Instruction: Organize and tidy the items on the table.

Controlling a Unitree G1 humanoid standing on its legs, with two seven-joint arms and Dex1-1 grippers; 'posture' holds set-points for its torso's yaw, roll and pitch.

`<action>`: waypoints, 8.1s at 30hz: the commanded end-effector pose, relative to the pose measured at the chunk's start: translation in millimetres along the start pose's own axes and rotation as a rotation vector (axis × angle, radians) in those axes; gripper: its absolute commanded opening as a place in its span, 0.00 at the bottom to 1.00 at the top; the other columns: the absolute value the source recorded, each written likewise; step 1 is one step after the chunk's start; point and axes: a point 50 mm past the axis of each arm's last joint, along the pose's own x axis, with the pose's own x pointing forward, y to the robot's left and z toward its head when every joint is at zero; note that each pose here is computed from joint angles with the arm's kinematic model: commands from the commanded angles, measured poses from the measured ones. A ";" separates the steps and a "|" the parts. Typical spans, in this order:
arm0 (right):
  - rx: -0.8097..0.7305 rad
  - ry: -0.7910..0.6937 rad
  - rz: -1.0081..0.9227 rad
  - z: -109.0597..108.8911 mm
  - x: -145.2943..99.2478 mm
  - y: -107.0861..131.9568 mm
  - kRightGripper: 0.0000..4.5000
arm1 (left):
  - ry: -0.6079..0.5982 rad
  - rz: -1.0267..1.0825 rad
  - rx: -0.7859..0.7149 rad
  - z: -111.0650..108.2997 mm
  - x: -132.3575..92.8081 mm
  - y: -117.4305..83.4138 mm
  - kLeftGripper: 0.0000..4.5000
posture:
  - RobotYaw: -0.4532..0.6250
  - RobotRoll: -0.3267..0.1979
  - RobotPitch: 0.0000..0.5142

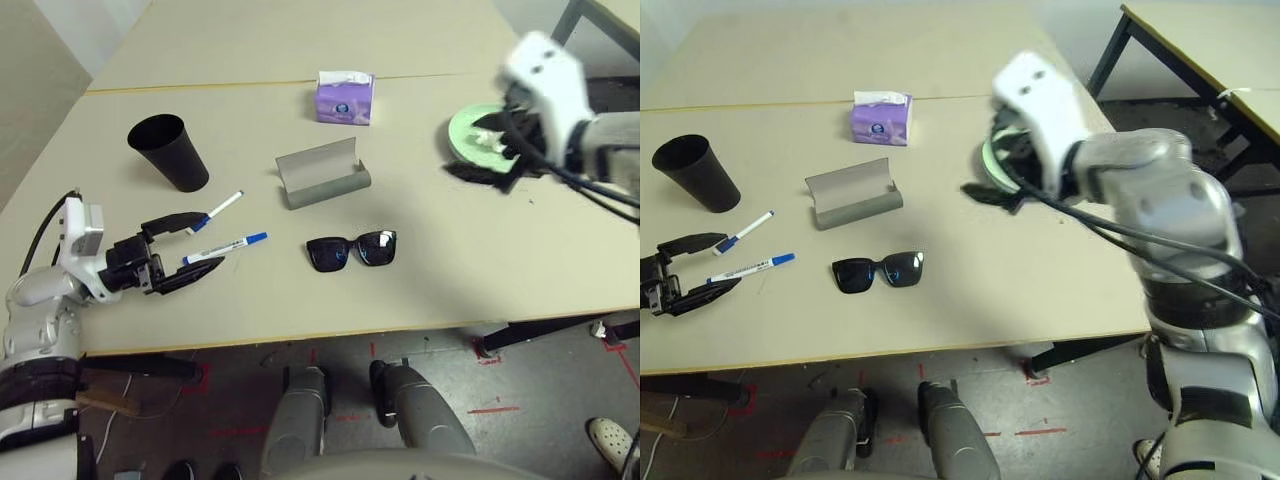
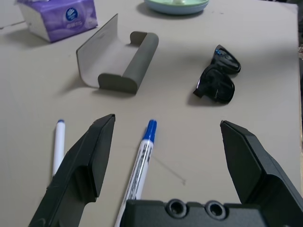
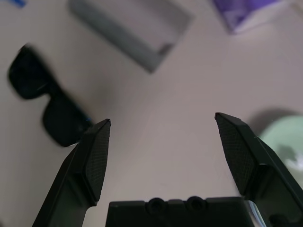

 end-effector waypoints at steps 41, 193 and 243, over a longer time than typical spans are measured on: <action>-0.189 0.131 0.301 8.1 127.0 81.9 0.99 | -0.002 0.037 0.013 -11.2 -2.6 4.2 1.00 | 0.38 0.62 0.42; 0.032 -0.356 0.192 12.5 13.9 -21.3 0.99 | -0.057 0.075 -0.010 -6.8 10.4 5.3 1.00 | 0.37 0.62 0.43; 0.210 -0.671 0.088 -145.0 6.9 46.1 1.00 | 0.105 0.505 0.037 -20.7 90.0 65.9 0.01 | 0.27 0.62 0.37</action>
